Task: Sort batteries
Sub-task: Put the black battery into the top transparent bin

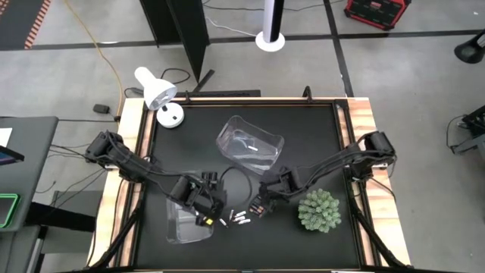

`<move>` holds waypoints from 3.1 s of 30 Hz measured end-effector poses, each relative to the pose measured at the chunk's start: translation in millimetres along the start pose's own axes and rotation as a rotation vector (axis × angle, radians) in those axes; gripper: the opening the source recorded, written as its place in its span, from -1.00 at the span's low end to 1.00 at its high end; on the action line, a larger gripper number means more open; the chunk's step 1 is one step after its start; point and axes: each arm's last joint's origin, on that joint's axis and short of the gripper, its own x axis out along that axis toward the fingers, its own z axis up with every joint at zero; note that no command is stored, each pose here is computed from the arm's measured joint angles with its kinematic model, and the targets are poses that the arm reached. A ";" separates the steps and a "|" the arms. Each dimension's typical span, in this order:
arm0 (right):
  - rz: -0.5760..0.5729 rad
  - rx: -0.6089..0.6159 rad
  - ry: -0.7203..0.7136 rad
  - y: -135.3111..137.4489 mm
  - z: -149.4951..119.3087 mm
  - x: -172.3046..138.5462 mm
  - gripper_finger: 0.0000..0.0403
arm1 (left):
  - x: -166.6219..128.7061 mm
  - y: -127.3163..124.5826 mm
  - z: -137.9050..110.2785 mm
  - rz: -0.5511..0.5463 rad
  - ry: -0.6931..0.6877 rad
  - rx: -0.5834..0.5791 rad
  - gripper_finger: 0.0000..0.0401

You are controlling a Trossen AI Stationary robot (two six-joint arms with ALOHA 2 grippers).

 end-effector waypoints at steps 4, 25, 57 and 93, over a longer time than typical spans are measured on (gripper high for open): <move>-0.012 0.042 -0.004 2.7 -2.2 6.6 0.05 | -1.0 -2.8 -1.8 -0.002 0.008 0.012 -0.19; -0.031 0.134 -0.059 8.6 -6.5 7.5 0.05 | -5.0 -14.1 -5.0 -0.022 0.003 0.030 -0.19; -0.090 0.137 -0.009 11.2 -17.6 24.3 -0.65 | -4.8 -13.6 -3.8 0.002 -0.016 0.039 -0.19; -0.086 -0.008 0.038 25.2 -5.3 -4.2 -0.93 | -4.9 -13.6 -3.8 0.003 -0.016 0.047 -0.19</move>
